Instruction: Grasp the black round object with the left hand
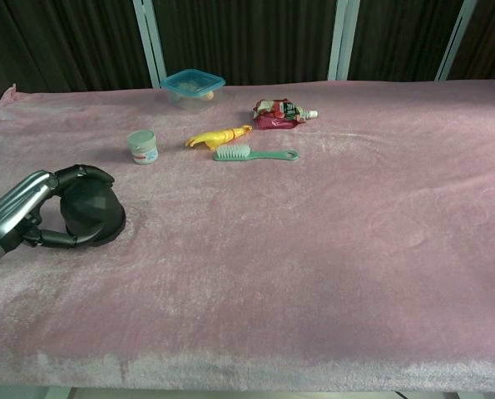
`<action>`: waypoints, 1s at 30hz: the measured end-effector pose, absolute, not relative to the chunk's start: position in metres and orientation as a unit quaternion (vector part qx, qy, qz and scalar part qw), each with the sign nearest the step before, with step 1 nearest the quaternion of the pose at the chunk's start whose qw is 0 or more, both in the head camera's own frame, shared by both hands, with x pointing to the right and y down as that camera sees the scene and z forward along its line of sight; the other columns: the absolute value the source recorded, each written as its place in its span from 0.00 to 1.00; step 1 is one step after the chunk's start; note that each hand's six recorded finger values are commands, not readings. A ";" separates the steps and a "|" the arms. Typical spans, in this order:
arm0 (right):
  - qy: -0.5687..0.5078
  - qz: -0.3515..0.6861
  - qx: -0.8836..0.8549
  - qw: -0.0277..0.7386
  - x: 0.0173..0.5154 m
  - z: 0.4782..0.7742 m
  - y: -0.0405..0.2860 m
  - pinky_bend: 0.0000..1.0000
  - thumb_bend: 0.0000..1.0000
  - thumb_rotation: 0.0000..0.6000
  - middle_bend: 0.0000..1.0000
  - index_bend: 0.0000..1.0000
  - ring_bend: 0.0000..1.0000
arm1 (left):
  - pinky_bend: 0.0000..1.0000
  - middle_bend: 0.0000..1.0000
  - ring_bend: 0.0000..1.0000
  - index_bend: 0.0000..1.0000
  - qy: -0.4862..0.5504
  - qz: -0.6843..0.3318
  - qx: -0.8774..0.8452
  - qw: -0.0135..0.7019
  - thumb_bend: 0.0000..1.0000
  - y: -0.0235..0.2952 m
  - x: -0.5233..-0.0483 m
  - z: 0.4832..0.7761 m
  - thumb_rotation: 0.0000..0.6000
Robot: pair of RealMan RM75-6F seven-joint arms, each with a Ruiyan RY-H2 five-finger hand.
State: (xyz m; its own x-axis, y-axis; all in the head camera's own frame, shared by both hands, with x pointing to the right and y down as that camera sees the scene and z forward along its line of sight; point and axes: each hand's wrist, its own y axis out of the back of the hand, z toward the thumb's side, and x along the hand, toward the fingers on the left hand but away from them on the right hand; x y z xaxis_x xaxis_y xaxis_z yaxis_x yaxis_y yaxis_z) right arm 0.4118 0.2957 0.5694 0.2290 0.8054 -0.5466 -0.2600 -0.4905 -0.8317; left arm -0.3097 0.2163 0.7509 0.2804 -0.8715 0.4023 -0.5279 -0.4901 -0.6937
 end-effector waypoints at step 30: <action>-0.208 0.586 -0.638 0.455 0.410 0.572 0.297 0.10 0.10 1.00 0.00 0.00 0.00 | 0.22 0.00 0.00 0.16 0.412 -0.415 -0.790 0.184 0.36 0.221 -0.318 0.738 1.00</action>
